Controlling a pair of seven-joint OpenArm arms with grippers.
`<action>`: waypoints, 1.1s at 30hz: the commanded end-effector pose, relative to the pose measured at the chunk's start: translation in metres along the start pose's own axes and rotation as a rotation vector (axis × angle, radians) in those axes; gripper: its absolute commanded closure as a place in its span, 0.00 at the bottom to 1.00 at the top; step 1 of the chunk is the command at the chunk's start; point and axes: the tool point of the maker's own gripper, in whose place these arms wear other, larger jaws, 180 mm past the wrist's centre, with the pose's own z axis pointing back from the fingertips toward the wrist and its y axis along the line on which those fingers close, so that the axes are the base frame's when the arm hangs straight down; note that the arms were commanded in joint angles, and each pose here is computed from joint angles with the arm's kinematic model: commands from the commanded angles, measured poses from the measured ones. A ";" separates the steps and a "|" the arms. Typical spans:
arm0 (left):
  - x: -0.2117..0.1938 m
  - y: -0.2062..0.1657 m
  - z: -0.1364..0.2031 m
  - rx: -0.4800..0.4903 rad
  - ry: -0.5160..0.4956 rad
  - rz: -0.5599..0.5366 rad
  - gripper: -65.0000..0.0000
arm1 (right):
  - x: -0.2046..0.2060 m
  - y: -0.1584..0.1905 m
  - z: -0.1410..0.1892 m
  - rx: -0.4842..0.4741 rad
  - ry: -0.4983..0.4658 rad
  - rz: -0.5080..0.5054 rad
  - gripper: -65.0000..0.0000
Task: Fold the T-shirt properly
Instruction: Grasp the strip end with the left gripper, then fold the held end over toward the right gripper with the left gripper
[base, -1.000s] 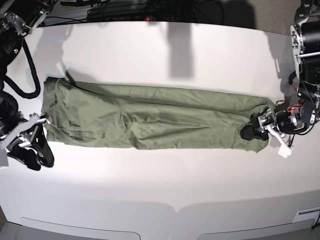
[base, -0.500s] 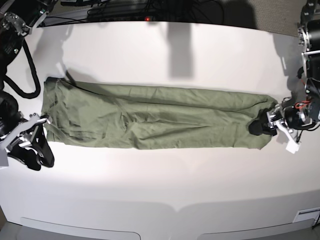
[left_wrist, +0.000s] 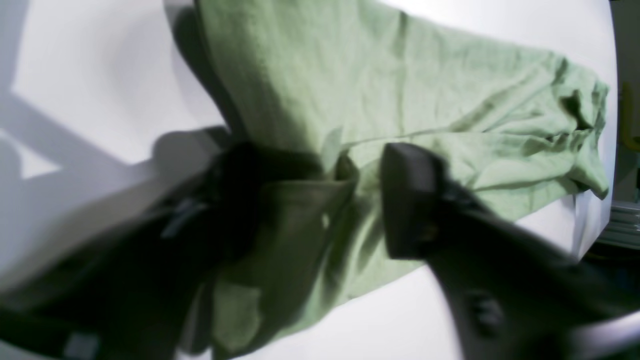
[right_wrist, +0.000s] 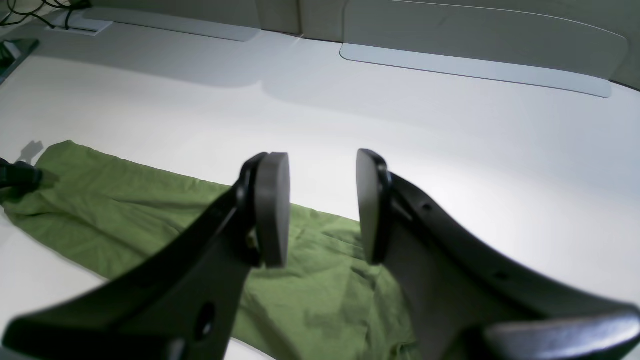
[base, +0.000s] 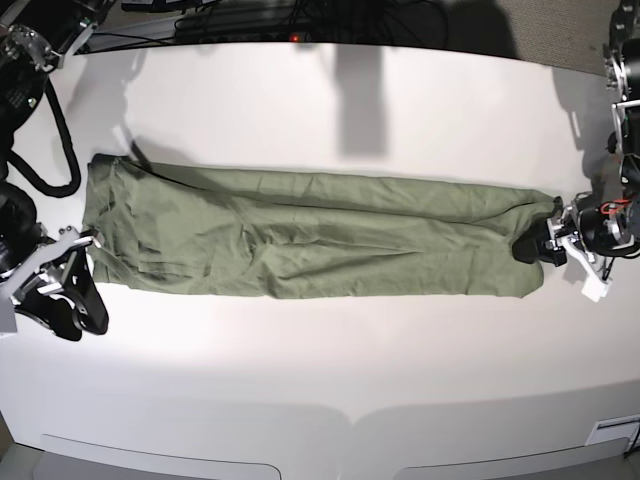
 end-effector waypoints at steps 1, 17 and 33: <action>-0.040 0.016 0.001 0.077 0.177 0.009 0.58 | 0.016 0.000 0.003 0.005 -0.052 0.027 0.65; 0.018 -0.049 0.009 -0.151 0.024 -0.035 1.00 | 0.016 0.000 0.003 0.002 -0.048 0.028 0.65; 0.055 -0.122 0.000 -0.219 -0.061 -0.214 1.00 | 0.014 0.000 0.003 -0.002 -0.045 0.025 0.65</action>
